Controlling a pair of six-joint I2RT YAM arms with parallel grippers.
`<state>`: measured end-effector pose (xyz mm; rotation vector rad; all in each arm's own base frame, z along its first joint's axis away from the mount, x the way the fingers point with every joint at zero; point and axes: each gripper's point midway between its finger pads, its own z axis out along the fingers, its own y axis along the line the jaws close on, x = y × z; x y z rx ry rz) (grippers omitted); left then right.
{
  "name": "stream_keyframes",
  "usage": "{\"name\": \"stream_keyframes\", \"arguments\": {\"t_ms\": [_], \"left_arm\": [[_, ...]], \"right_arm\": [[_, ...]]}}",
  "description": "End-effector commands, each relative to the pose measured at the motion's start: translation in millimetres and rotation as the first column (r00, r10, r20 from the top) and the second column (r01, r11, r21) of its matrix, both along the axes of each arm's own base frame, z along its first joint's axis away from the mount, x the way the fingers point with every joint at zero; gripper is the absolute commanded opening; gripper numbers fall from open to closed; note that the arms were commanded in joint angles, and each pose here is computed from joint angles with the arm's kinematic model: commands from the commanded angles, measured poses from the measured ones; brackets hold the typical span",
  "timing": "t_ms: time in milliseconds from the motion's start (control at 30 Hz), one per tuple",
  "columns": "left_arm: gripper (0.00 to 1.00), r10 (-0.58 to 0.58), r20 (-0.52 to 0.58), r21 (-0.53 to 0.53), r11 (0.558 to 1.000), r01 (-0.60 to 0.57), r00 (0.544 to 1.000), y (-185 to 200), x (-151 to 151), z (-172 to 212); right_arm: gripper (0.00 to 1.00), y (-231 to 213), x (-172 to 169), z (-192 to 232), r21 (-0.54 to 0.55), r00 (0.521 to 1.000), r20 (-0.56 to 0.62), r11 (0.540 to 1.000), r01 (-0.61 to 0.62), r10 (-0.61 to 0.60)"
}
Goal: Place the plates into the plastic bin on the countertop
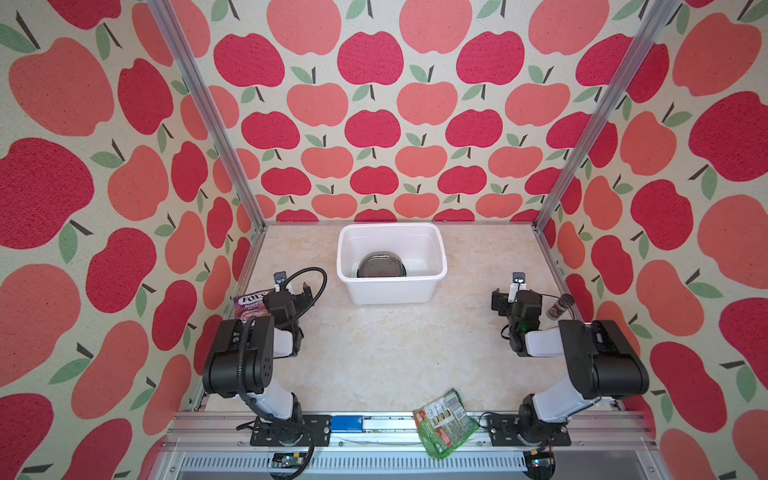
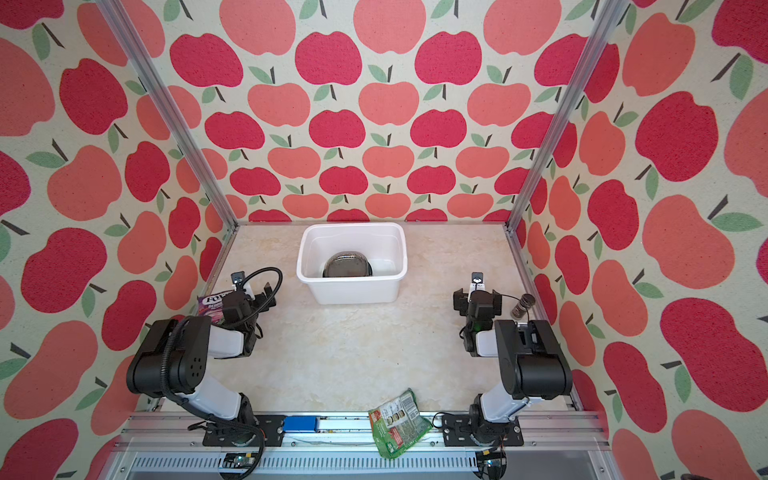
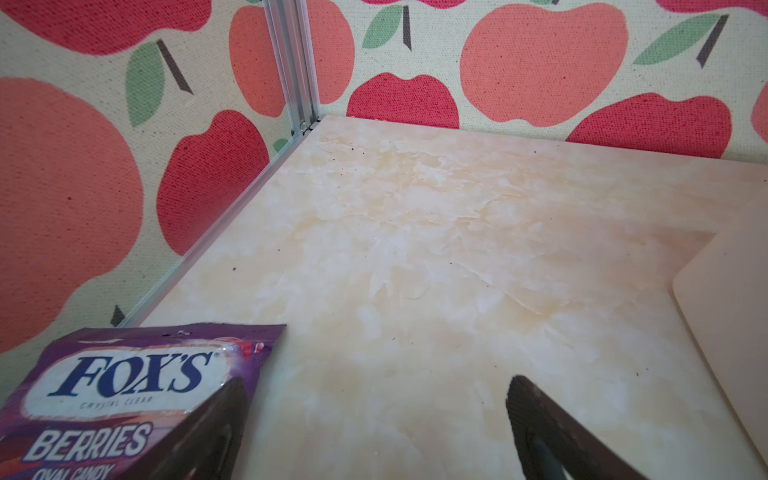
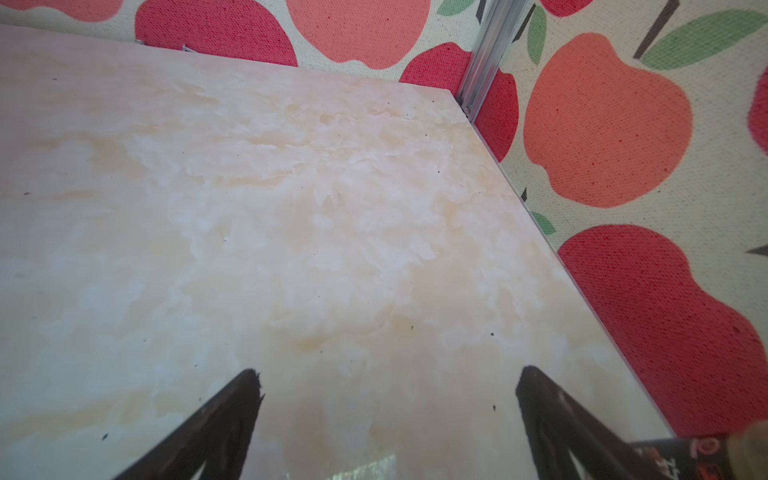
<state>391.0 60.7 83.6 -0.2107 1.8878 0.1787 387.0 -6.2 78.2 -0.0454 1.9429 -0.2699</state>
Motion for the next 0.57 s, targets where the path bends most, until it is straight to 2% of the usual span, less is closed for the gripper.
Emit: {"name": "stream_keyframes", "arguments": {"t_ms": [0,533], "left_arm": [[0.99,-0.006,-0.005,-0.016,1.0,0.006,1.0,-1.3,0.5,-0.5],[0.99,-0.005,-0.007,-0.015,1.0,0.005,1.0,-1.3,1.1,-0.8]], "right_arm": [[0.99,9.9,8.4,18.1,0.032,0.995,0.097,0.999,-0.041,0.038],[0.99,14.2,10.0,14.5,0.057,0.994,0.071,0.995,-0.083,0.079]]}}
